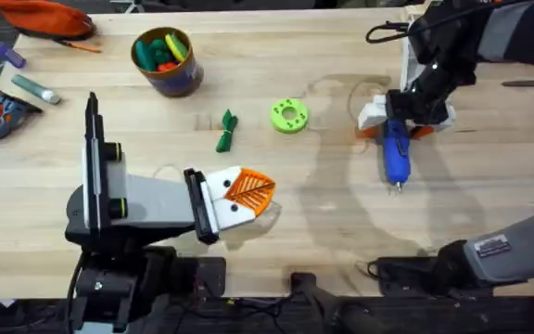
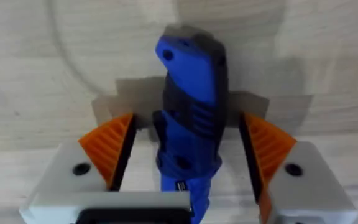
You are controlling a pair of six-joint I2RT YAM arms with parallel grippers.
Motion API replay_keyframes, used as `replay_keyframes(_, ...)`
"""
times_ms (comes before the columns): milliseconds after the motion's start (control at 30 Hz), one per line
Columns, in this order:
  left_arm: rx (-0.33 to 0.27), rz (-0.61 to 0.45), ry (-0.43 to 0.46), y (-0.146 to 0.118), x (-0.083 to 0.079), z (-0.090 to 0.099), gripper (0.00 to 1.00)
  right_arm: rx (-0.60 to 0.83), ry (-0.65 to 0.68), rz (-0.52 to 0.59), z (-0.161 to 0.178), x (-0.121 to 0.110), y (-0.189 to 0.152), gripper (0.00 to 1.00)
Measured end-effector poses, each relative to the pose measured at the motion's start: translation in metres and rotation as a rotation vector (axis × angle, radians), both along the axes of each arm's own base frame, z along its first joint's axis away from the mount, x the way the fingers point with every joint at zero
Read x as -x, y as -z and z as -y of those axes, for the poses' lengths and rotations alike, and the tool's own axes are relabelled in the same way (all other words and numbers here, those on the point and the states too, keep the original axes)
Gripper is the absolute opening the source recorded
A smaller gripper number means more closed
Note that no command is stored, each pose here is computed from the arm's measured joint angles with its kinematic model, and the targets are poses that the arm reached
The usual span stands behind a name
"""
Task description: Pick up the gripper from the table and insert it into the empty holder that is missing its gripper. Then pick up a screw, insert it into the mounting hole, and use the screwdriver to tighten it. Finally, clean up the table by picking up the vegetable and placing it into the bucket.
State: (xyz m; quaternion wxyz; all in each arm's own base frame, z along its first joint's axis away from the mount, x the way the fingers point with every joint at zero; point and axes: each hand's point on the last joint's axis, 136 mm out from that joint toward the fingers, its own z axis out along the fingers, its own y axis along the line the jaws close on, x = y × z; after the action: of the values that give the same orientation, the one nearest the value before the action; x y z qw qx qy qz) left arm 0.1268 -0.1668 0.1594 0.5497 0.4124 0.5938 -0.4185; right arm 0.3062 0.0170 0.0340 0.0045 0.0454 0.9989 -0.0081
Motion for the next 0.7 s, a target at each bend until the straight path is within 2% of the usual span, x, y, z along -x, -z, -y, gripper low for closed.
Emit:
replay_keyframes(333,0.0,0.0,0.0,0.0,0.0,0.0,0.013,-0.001,0.0,0.024,0.0,-0.001,0.0008,0.938)
replay_keyframes(400,0.0,0.0,0.0,0.0,0.0,0.0,0.013,-0.001,0.0,0.024,0.0,-0.0011,0.0008,0.912)
replay_keyframes(533,0.0,0.0,0.0,0.0,0.0,0.0,0.013,-0.001,0.0,0.029,0.0,-0.0023,0.0008,0.797)
replay_keyframes(700,0.0,0.0,0.0,0.0,0.0,0.0,0.013,0.001,0.0,0.032,0.0003,-0.003,0.0008,0.605)
